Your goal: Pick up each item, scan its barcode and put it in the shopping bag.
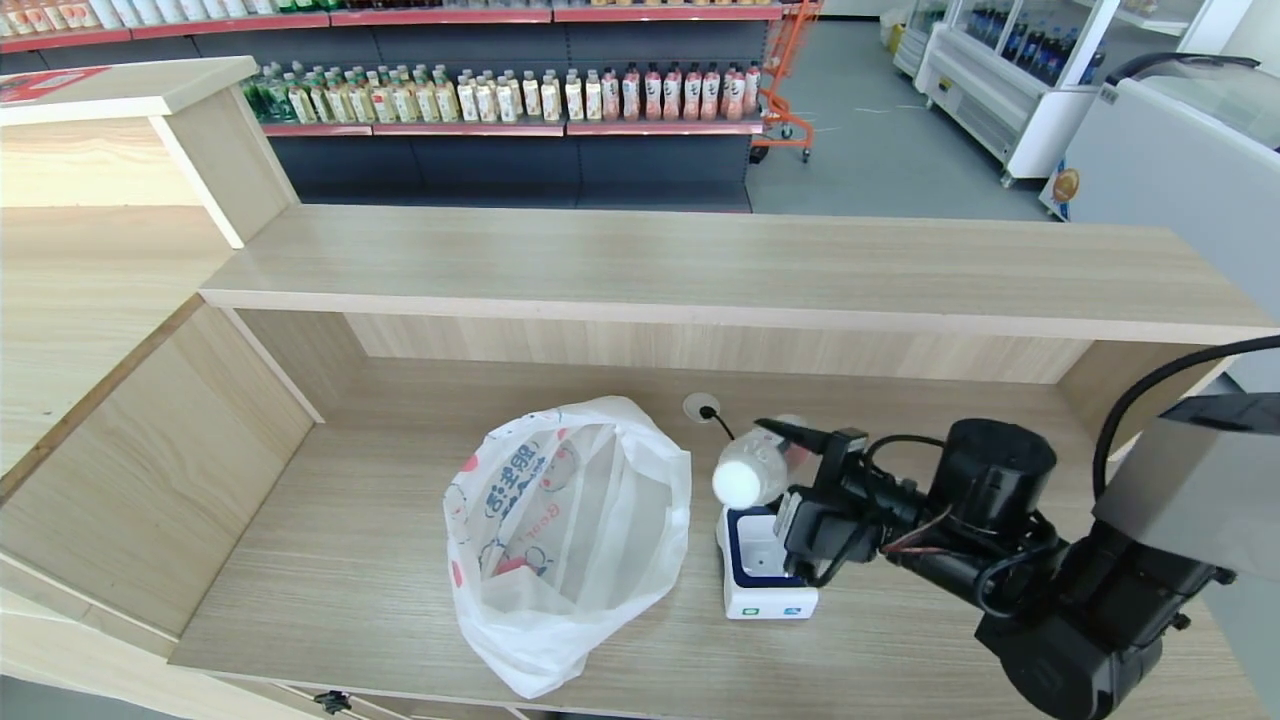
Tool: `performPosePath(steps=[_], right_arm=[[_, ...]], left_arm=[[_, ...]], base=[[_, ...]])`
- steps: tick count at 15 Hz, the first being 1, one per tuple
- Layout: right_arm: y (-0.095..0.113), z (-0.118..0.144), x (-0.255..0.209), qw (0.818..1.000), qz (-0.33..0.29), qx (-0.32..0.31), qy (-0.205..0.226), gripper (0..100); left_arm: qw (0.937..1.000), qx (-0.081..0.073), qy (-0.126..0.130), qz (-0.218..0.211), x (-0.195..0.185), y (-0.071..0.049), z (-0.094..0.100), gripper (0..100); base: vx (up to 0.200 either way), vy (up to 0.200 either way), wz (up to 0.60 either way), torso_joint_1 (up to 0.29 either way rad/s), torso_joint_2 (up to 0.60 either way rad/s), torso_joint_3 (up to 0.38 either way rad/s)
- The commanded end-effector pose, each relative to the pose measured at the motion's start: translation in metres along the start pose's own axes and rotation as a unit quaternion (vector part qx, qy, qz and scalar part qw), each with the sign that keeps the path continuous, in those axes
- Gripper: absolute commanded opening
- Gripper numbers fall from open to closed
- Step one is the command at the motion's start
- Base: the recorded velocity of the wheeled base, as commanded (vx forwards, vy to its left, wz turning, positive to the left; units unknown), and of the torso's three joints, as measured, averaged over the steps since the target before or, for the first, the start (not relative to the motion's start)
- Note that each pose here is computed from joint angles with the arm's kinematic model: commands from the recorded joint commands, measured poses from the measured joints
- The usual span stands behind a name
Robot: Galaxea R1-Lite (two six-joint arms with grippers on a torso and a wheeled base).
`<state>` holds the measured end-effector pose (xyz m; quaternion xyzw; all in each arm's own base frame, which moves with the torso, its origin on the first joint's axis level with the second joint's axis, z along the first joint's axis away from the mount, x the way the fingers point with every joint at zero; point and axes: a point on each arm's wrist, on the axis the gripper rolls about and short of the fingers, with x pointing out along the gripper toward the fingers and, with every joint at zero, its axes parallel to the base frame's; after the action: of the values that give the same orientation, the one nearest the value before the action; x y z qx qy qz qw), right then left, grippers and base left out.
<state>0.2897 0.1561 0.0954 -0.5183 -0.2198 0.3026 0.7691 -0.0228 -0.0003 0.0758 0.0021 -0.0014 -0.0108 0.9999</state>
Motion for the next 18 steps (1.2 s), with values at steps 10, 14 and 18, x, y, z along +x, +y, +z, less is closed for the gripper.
performPosePath(steps=[10,14,18], right_arm=[[-0.078,0.073,-0.049,0.856,-0.063,0.509,0.069,0],[-0.054,0.081,-0.03,0.855,-0.008,0.515,0.065,0],[-0.03,0.093,-0.011,0.861,0.013,0.507,0.043,0]], left_arm=[[1.0,-0.001,0.001,0.0,0.0,0.0,0.0,100],[1.0,-0.001,0.001,0.0,0.0,0.0,0.0,100],[1.0,-0.001,0.001,0.0,0.0,0.0,0.0,100]], base=[[0.0,0.0,0.0,0.0,0.0,0.0],[0.0,0.05,0.0,0.001,0.0,0.001],[0.0,0.2,0.0,0.007,0.0,0.005]])
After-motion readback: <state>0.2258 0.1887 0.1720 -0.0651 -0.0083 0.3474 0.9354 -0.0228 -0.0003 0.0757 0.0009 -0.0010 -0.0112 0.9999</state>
